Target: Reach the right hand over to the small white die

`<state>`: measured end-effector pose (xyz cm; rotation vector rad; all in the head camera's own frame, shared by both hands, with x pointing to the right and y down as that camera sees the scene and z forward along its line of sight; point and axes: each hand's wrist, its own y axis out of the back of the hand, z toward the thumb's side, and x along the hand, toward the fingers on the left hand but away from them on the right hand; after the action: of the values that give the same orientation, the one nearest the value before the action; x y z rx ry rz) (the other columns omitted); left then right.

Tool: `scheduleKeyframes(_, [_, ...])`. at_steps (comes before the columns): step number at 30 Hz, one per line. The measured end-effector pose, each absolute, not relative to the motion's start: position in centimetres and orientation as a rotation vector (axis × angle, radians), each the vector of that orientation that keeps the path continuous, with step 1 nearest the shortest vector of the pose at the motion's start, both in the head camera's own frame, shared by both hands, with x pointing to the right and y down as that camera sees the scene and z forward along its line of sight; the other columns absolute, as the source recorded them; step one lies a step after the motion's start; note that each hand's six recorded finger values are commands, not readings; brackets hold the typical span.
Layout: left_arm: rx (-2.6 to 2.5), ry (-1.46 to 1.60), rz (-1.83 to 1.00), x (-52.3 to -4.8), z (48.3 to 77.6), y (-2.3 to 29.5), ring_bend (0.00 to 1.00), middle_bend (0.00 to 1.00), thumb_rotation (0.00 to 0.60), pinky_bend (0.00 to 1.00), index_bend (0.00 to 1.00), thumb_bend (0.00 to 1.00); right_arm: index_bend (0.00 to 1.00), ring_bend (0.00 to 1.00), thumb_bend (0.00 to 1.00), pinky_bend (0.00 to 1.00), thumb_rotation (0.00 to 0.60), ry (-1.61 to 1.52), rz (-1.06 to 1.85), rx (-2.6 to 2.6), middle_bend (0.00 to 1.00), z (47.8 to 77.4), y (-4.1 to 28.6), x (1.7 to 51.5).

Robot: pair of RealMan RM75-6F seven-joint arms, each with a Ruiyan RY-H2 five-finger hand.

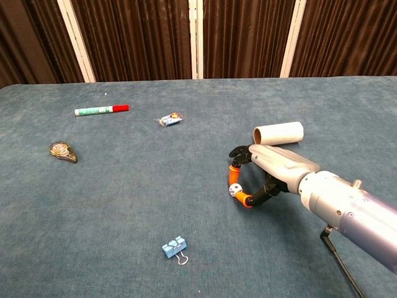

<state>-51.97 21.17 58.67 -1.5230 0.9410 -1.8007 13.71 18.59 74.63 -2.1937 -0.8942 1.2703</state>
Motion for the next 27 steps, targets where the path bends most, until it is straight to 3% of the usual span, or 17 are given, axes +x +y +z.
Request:
scheduleKeyframes(9, [-1.519, 0.943, -1.808, -52.2, 58.7, 21.2, 0.0, 0.0, 0.6, 0.0, 0.0, 0.07, 0.55, 0.0, 0.4, 0.0, 0.6, -0.921, 1.205, -2.179, 0.13, 72.8, 17.8, 13.4])
scheduleKeyframes(17, [-1.519, 0.938, -1.804, -52.1, 58.7, 21.2, 0.0, 0.0, 0.6, 0.0, 0.0, 0.07, 0.52, 0.0, 0.38, 0.0, 0.6, -0.988, 1.115, -2.055, 0.12, 67.7, 14.8, 15.4])
scheduleKeyframes(27, [-1.53, 0.911, -1.778, -50.9, 58.7, 21.1, 0.0, 0.0, 0.6, 0.0, 0.0, 0.07, 0.34, 0.0, 0.35, 0.0, 0.6, -1.113, 1.165, -1.86, 0.06, 61.7, 12.0, 23.4])
